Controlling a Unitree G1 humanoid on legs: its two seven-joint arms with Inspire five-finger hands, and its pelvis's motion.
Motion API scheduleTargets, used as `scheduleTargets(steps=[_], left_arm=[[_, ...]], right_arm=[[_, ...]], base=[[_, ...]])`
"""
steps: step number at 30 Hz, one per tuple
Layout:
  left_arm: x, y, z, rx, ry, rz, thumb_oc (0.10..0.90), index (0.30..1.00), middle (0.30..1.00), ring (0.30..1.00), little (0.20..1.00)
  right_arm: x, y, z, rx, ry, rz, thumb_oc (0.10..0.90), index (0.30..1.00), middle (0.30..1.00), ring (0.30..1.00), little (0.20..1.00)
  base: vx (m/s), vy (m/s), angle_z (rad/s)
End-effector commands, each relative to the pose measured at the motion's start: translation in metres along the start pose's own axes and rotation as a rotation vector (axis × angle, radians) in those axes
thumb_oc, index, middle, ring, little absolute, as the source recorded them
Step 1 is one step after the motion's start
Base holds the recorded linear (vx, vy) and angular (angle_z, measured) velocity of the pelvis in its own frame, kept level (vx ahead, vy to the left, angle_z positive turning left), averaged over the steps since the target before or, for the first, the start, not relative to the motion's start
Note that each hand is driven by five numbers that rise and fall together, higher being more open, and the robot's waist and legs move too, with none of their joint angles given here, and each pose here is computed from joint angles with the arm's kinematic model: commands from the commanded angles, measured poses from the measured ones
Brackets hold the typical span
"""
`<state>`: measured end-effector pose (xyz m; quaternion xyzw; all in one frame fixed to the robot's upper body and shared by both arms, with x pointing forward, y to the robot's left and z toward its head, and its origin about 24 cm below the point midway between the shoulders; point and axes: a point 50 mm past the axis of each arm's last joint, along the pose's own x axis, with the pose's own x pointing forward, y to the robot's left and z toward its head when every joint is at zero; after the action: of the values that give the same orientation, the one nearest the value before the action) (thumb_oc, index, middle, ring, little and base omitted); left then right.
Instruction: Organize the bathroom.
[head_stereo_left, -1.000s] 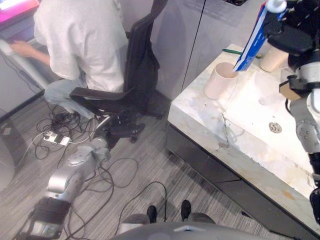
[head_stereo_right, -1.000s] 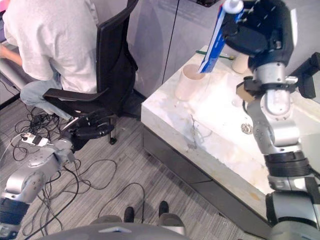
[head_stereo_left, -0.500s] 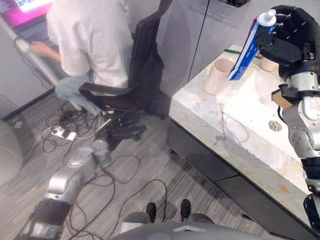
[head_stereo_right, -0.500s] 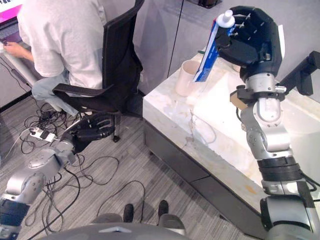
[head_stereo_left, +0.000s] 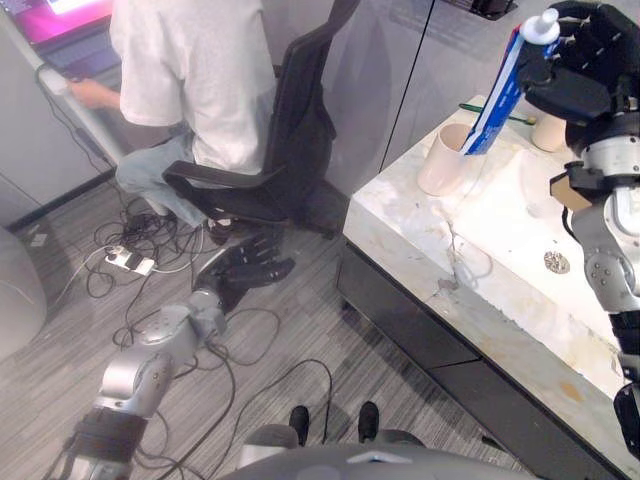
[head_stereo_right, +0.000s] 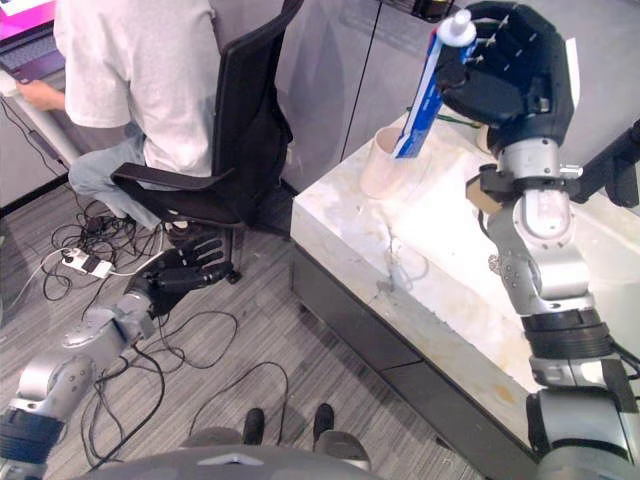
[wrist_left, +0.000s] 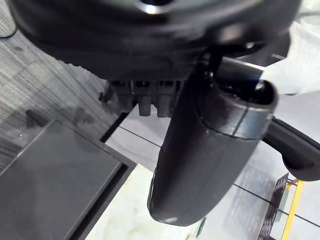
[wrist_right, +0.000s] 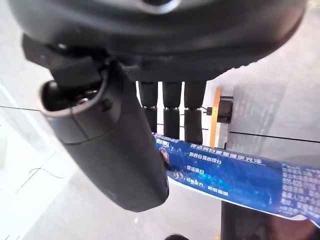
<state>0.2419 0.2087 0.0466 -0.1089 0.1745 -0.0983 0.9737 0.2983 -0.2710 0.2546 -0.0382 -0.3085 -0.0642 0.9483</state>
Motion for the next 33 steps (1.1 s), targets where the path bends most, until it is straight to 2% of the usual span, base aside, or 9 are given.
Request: scheduleTargets(steps=[1,9,10,15,21,33], left_arm=[[0.001,-0.022,0.030,0.038,-0.149,-0.121,0.800,0.900,0.900,0.900,0.900],[0.000,-0.038,0.031,0.116,-0.147,-0.287,0.800,0.900,0.900,0.900,0.900],[0.001,-0.048,0.028,0.153,-0.122,-0.394,0.800,0.900,0.900,0.900,0.900],[-0.003,-0.062,0.030,0.222,-0.080,-0.606,0.800,0.900,0.900,0.900,0.900],[0.001,-0.072,0.033,0.223,-0.035,-0.682,0.800,0.900,0.900,0.900,0.900],[-0.004,-0.063,0.022,0.205,0.025,-0.649,0.800,0.900,0.900,0.900,0.900]], right_arm=[[0.035,-0.013,0.085,-0.069,-0.374,-0.034,0.400,0.300,0.300,0.300,0.300],[0.029,-0.008,0.081,-0.091,-0.364,-0.025,0.400,0.300,0.300,0.300,0.300],[0.027,-0.005,0.080,-0.079,-0.369,-0.025,0.400,0.300,0.300,0.300,0.300],[0.025,0.009,0.071,-0.071,-0.374,0.009,0.400,0.300,0.300,0.300,0.300],[0.030,0.003,0.072,-0.052,-0.366,0.042,0.400,0.300,0.300,0.300,0.300],[0.035,0.000,0.077,-0.036,-0.363,0.035,0.400,0.300,0.300,0.300,0.300]], base=[[0.08,-0.108,0.02],[0.01,-0.083,0.14],[0.01,0.020,0.27],[0.17,0.146,-0.05],[0.16,0.111,-0.52],[0.06,0.032,0.01]])
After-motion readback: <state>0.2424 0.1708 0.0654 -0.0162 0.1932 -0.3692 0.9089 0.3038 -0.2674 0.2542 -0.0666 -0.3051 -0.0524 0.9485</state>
